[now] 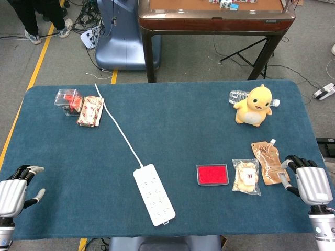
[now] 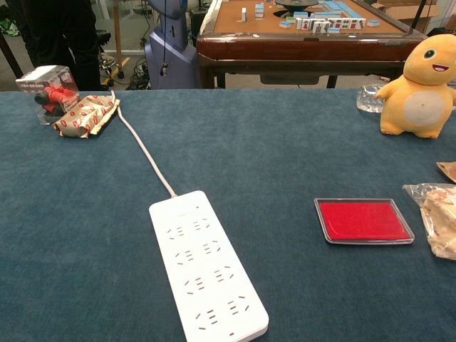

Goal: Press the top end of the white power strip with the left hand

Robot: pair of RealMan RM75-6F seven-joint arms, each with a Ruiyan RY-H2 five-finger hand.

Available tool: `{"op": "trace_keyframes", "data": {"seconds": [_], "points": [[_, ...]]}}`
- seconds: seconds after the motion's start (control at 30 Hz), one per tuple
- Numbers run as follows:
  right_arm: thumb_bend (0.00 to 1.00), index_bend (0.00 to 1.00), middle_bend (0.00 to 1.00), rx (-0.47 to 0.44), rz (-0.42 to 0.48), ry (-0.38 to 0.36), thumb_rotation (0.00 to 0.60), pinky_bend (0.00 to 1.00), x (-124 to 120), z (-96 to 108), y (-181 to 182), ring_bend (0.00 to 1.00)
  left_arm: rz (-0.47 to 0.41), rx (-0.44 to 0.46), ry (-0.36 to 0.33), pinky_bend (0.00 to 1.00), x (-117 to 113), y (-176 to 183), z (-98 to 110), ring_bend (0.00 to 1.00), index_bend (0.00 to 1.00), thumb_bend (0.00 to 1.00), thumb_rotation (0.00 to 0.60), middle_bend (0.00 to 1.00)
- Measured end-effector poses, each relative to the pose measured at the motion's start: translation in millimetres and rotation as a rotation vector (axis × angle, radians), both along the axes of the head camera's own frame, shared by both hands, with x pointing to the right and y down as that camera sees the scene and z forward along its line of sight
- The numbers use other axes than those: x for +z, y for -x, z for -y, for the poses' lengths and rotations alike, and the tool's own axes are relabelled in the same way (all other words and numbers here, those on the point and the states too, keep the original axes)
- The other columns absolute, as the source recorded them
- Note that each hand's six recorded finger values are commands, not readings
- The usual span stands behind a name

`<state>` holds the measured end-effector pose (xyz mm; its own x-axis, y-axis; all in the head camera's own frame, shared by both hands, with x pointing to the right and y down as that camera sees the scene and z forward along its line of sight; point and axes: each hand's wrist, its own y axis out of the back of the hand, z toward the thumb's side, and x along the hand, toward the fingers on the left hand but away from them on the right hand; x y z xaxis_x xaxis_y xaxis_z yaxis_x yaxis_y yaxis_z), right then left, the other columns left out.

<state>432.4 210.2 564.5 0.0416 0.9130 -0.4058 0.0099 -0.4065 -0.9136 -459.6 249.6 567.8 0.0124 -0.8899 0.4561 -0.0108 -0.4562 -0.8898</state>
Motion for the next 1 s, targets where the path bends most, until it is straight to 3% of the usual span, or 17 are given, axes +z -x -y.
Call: {"op": "trace_keyframes", "data": {"seconds": [0.27,0.4,0.47,0.53,0.6,0.63,0.77,0.9,1.0], "points": [[0.29,0.46,0.33,0.004,-0.003,-0.006,0.6,0.4,-3,0,-2,0.37,-0.018,0.03,0.005,0.51,3,-10,2,0.26,0.36,0.28,0.6,0.32],[0.29,0.46,0.34,0.0,-0.003,-0.009,0.6,0.4,-4,2,-1,0.37,-0.045,0.068,-0.004,0.71,3,-20,8,0.49,0.36,0.28,0.6,0.36],[0.29,0.46,0.34,-0.001,-0.003,-0.012,0.6,0.4,-4,3,-1,0.37,-0.077,0.098,-0.007,0.8,2,-29,15,0.6,0.36,0.27,0.6,0.44],[0.29,0.46,0.34,0.0,-0.005,-0.014,0.6,0.41,-5,4,-1,0.37,-0.116,0.121,-0.002,0.95,1,-39,21,0.81,0.37,0.28,0.6,0.71],[0.29,0.46,0.34,0.0,-0.008,-0.016,0.6,0.41,-6,6,-1,0.36,-0.167,0.144,0.016,1.0,2,-51,28,0.96,0.37,0.28,0.6,0.93],[0.29,0.46,0.33,0.001,-0.009,-0.017,0.6,0.41,-6,6,-1,0.36,-0.194,0.152,0.027,1.0,2,-58,31,0.99,0.36,0.29,0.6,0.98],[0.29,0.46,0.33,0.002,-0.016,-0.018,0.6,0.41,-8,8,-1,0.37,-0.305,0.211,0.095,1.0,7,-89,44,1.0,0.34,0.45,0.6,1.0],[0.29,0.46,0.34,0.002,-0.026,-0.02,0.6,0.41,-11,9,-2,0.37,-0.358,0.301,0.177,1.0,17,-121,53,1.0,0.33,0.65,0.6,1.0],[0.29,0.46,0.33,0.003,-0.033,-0.026,0.6,0.41,-15,11,-2,0.36,-0.38,0.385,0.235,1.0,26,-147,57,1.0,0.32,0.69,0.6,1.0]]}}
